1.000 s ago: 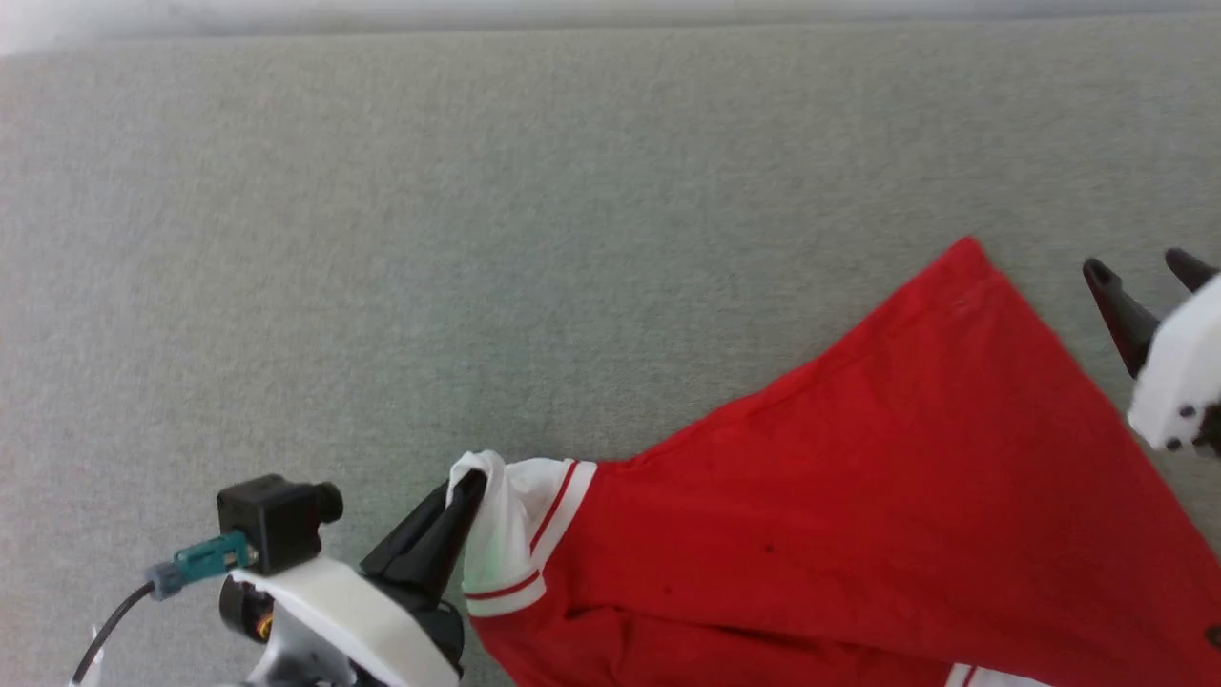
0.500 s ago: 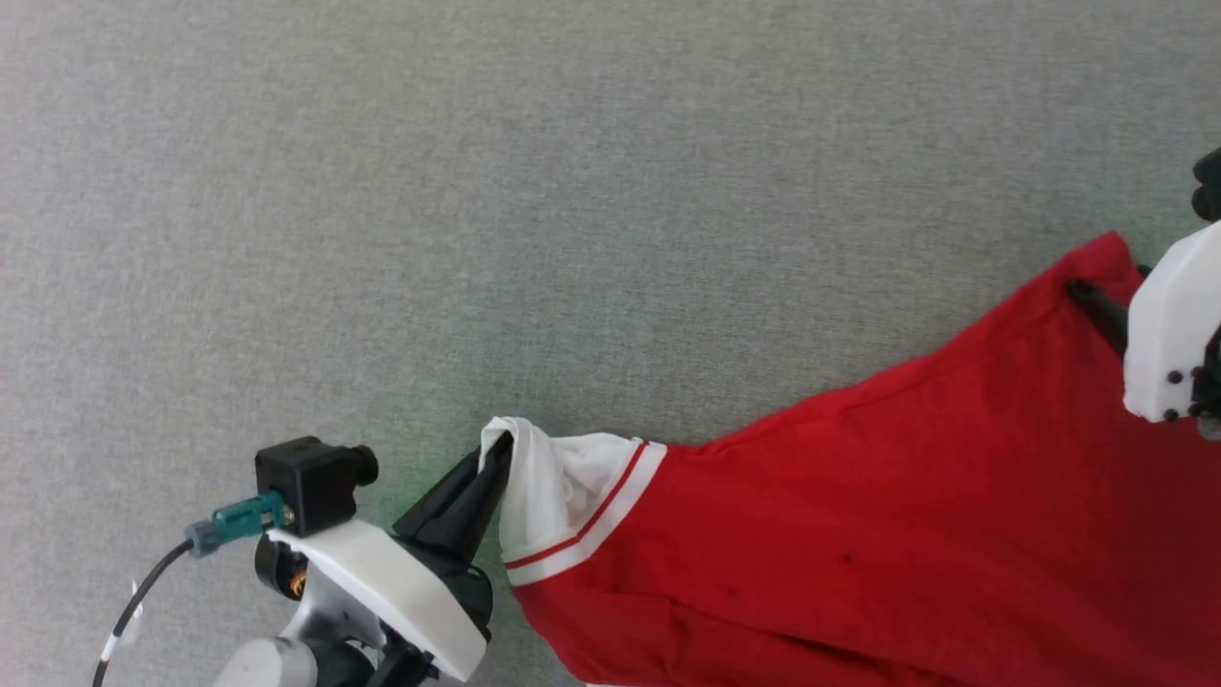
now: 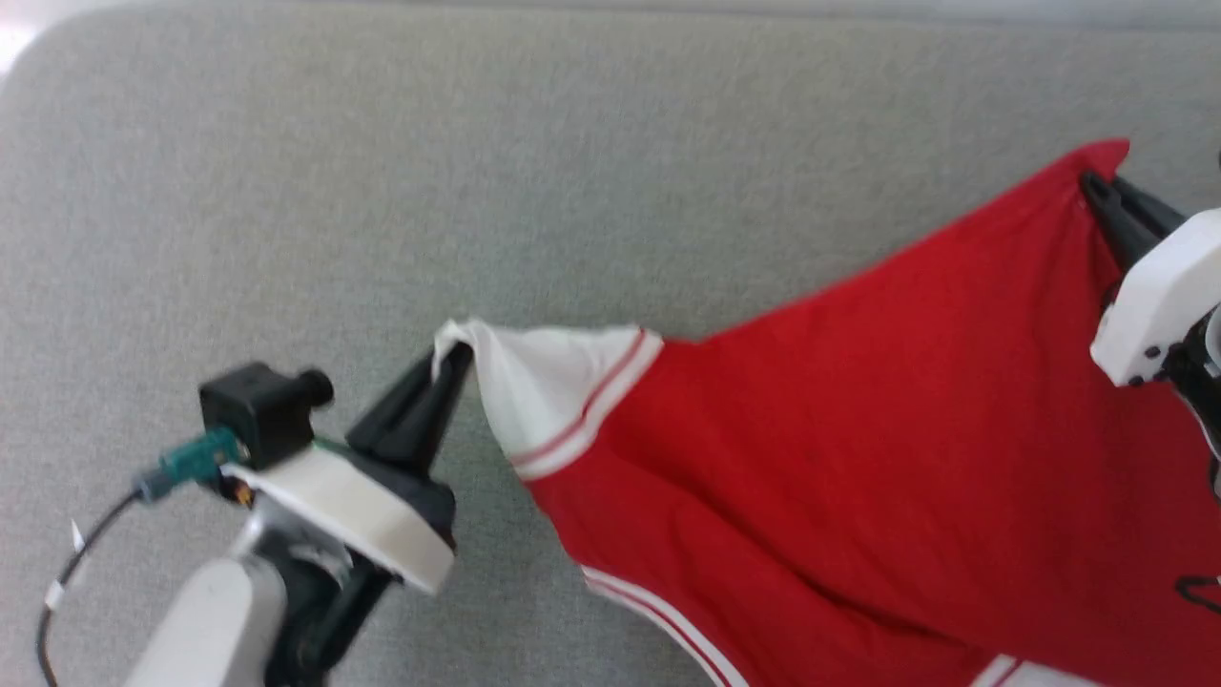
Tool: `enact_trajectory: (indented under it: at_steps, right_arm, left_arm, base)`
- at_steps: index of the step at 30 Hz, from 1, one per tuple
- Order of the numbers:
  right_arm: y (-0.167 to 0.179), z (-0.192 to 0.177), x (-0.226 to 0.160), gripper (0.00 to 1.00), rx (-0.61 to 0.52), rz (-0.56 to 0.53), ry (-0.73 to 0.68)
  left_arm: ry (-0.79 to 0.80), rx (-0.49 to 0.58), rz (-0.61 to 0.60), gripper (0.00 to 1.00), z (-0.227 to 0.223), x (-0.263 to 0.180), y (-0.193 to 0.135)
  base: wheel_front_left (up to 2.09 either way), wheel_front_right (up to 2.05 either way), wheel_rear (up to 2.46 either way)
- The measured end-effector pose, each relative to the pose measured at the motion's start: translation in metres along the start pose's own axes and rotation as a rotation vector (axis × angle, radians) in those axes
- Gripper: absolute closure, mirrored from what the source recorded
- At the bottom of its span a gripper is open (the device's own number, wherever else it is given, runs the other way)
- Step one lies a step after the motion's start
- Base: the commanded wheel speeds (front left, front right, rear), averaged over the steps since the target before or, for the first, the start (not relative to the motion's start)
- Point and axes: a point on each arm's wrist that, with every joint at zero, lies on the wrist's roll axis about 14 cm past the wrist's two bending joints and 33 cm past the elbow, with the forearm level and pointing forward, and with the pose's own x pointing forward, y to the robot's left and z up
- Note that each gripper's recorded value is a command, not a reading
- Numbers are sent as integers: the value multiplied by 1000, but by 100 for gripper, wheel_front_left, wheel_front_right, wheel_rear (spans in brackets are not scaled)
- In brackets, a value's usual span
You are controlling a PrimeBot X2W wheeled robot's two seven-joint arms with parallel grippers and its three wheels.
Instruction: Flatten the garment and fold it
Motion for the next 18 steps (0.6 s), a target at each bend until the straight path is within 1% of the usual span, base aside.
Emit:
enact_trajectory:
  at_steps: [4, 6, 11, 15, 18]
  right_arm:
    - [1, 51, -25, 100, -11, -18, -192]
    - [3, 82, -41, 100, -25, -25, -295]
    - [2, 157, -88, 100, -79, -58, -509]
    - [-5, 206, -123, 100, -120, -103, -626]
    - [-13, 238, -140, 100, -150, -146, -684]
  left_arm:
    - [-95, 155, -47, 100, 47, 7, -7]
    - [-150, 239, -61, 100, 78, 10, -11]
    - [-304, 402, -78, 100, 164, 17, -27]
    - [-420, 518, -74, 100, 234, 26, -45]
    - [-482, 618, -69, 100, 279, 36, -61]
  base:
    - [0, 0, 0]
    - [0, 0, 0]
    - [0, 0, 0]
    - [0, 0, 0]
    - [0, 0, 0]
